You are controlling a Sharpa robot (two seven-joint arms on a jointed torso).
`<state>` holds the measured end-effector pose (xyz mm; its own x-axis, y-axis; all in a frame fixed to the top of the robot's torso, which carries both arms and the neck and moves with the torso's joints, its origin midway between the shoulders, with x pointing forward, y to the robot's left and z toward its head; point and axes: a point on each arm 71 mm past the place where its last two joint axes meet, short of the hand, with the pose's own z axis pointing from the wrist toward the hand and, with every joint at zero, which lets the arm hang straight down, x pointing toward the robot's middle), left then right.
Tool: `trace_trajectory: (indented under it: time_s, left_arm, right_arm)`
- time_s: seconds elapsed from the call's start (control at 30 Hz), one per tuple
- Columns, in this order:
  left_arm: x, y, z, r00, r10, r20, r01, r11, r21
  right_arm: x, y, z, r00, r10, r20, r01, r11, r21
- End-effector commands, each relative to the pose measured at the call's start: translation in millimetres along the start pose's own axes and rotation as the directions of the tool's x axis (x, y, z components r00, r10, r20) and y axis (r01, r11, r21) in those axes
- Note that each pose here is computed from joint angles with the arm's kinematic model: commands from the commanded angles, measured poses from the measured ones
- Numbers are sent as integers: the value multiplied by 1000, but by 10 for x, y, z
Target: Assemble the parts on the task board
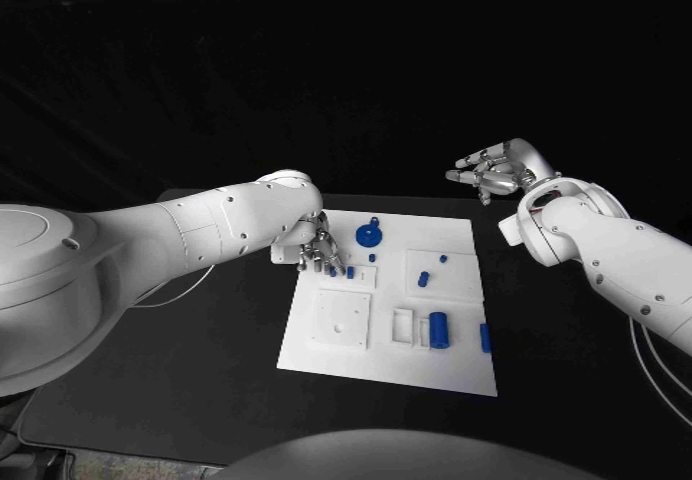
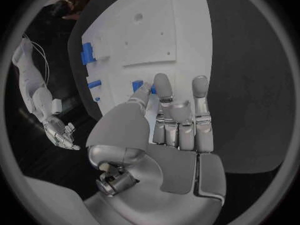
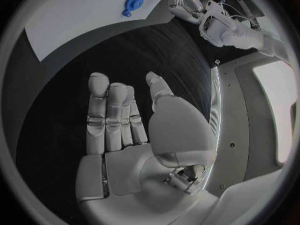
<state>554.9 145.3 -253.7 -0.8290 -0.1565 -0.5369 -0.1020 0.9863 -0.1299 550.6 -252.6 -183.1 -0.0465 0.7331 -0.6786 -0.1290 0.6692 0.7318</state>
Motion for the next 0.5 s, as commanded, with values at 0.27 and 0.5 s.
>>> trace_trajectory:
  time_s: [0.27, 0.5]
  left_arm:
    - [-1, -11, 1, 1000, 3, 8, -3, 1000, 3]
    - [-15, 41, 1, 1000, -2, 13, 2, 1000, -4]
  right_arm:
    - [11, 8, -1, 1000, -2, -11, 2, 1000, -7]
    - [4, 2, -3, 1000, -3, -9, 3, 1000, -5]
